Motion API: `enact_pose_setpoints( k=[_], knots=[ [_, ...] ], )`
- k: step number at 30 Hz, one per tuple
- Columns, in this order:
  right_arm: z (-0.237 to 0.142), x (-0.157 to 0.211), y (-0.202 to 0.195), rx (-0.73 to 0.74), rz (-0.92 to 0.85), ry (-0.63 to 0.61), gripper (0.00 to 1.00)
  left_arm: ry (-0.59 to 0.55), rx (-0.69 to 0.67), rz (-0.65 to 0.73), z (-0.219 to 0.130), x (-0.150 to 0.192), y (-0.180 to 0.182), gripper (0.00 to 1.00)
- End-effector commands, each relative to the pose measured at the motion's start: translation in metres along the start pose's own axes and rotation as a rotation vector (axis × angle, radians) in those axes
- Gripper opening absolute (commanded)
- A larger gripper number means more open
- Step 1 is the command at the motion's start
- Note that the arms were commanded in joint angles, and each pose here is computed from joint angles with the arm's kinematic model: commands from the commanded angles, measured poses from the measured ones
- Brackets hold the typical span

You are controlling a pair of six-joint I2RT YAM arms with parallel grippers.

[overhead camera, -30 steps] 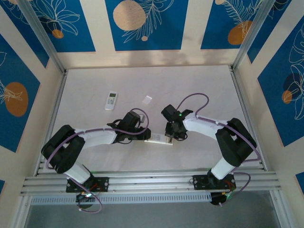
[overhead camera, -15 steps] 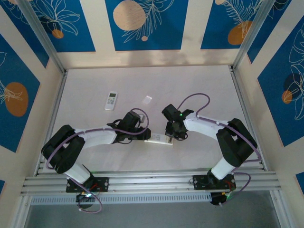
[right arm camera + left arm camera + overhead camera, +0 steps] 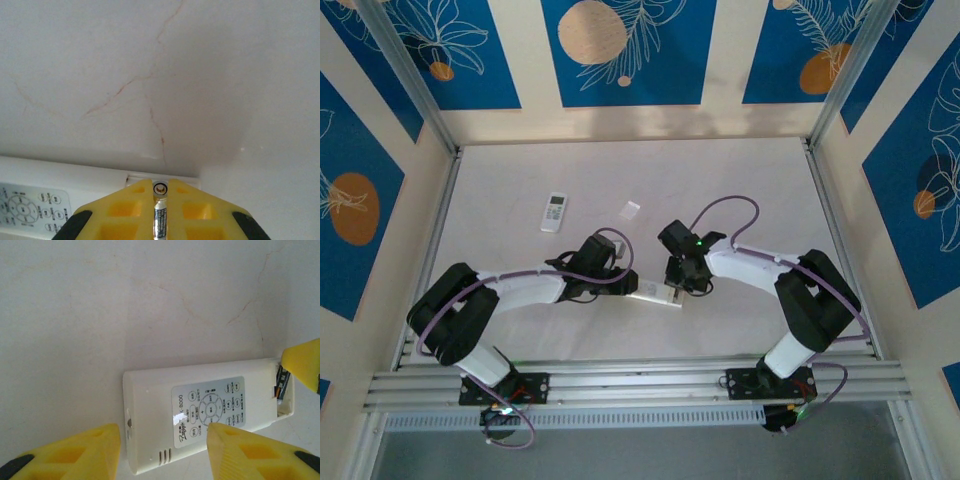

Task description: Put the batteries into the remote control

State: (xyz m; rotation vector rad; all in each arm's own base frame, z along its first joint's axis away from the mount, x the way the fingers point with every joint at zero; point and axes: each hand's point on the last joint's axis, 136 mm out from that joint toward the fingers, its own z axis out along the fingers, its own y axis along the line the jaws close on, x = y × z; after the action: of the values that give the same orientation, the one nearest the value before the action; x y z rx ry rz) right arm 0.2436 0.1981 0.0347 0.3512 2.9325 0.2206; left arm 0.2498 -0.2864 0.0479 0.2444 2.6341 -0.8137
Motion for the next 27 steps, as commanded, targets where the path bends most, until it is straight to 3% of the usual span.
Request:
enact_pose_setpoints(
  k=[1, 11, 18, 27],
  knots=[
    [-0.002, 0.01, 0.003, 0.0, -0.001, 0.019, 0.11, -0.01, -0.002, 0.026, -0.001, -0.003, -0.005, 0.5],
    [-0.01, 0.017, -0.004, 0.022, 0.053, 0.052, 0.15, -0.008, -0.001, 0.024, -0.001, -0.002, -0.005, 0.5],
    [-0.016, 0.015, 0.001, -0.011, 0.068, 0.063, 0.23, -0.009, -0.001, 0.023, -0.001, -0.002, -0.005, 0.5],
    [-0.02, 0.009, 0.0, -0.016, 0.06, 0.049, 0.21, -0.012, 0.001, 0.024, -0.001, -0.003, -0.005, 0.5]
  ],
)
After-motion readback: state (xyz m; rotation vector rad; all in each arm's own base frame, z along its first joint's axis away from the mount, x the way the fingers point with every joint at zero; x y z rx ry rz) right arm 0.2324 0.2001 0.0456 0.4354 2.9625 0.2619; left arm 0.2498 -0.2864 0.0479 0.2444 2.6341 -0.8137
